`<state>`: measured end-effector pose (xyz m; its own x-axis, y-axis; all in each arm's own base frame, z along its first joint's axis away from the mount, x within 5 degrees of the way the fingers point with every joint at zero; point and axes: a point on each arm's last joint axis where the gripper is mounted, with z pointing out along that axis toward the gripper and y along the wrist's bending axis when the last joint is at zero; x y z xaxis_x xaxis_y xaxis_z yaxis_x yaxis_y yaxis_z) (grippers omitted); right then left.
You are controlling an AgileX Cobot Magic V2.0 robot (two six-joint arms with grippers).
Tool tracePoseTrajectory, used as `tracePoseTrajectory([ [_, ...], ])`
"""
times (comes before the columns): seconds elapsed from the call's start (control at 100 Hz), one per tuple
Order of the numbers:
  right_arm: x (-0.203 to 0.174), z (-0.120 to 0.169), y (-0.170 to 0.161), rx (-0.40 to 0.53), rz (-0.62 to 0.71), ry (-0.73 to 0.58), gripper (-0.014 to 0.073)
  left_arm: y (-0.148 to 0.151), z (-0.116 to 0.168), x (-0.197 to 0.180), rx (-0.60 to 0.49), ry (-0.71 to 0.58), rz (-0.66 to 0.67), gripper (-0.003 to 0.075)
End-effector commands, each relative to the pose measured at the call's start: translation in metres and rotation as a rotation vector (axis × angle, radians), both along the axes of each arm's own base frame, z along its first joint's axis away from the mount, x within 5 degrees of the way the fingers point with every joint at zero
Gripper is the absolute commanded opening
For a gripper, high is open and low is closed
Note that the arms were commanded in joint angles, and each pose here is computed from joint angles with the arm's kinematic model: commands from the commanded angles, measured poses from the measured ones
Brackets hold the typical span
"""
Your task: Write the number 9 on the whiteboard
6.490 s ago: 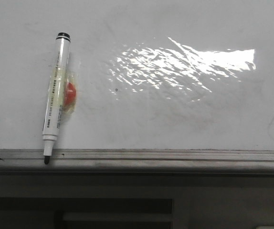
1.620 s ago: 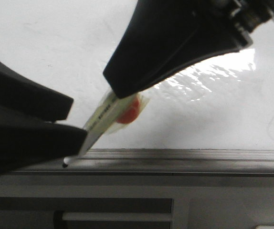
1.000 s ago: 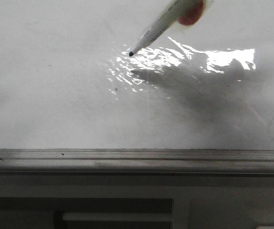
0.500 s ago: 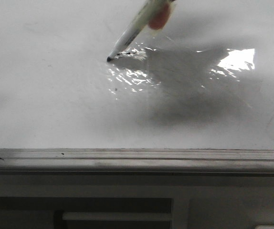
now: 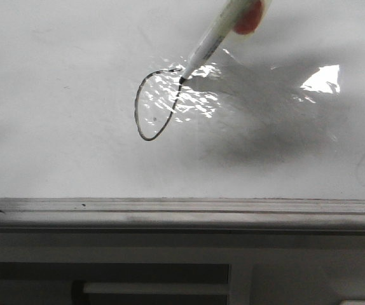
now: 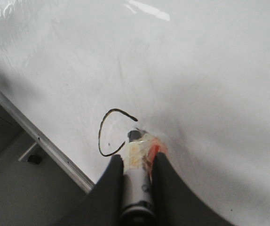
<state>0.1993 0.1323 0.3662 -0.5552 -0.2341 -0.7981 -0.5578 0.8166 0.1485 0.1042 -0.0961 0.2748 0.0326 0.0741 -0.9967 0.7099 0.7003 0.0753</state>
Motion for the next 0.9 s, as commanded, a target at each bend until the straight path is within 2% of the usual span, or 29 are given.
tracePoseTrajectory([
  [0.0, 0.001, 0.021, -0.006, 0.033, -0.025, -0.115, -0.0061, -0.002, 0.015, 0.0, -0.081, -0.041, -0.017, 0.0312],
  [0.16, -0.004, -0.005, -0.005, -0.007, -0.005, 0.031, -0.0061, -0.002, 0.015, 0.0, -0.079, -0.04, -0.017, 0.0312],
  [0.3, -0.011, -0.035, -0.004, 0.03, -0.016, 0.137, -0.0061, -0.001, 0.012, 0.001, -0.058, -0.022, -0.005, 0.0312],
  [0.42, -0.019, -0.021, -0.004, 0.091, 0.0, 0.109, -0.0061, -0.001, 0.012, 0.001, -0.056, -0.018, -0.004, 0.0312],
  [0.58, -0.035, -0.003, -0.003, 0.136, 0.047, 0.049, -0.0061, -0.007, 0.008, -0.001, 0.019, -0.063, -0.055, 0.0313],
  [0.75, -0.048, -0.008, 0.017, 0.132, 0.154, 0.074, -0.0061, -0.034, -0.002, -0.008, 0.088, -0.102, -0.259, 0.0315],
  [0.89, -0.052, -0.014, 0.033, 0.142, 0.205, 0.083, -0.0061, -0.057, -0.019, -0.009, 0.132, -0.032, -0.371, 0.0315],
])
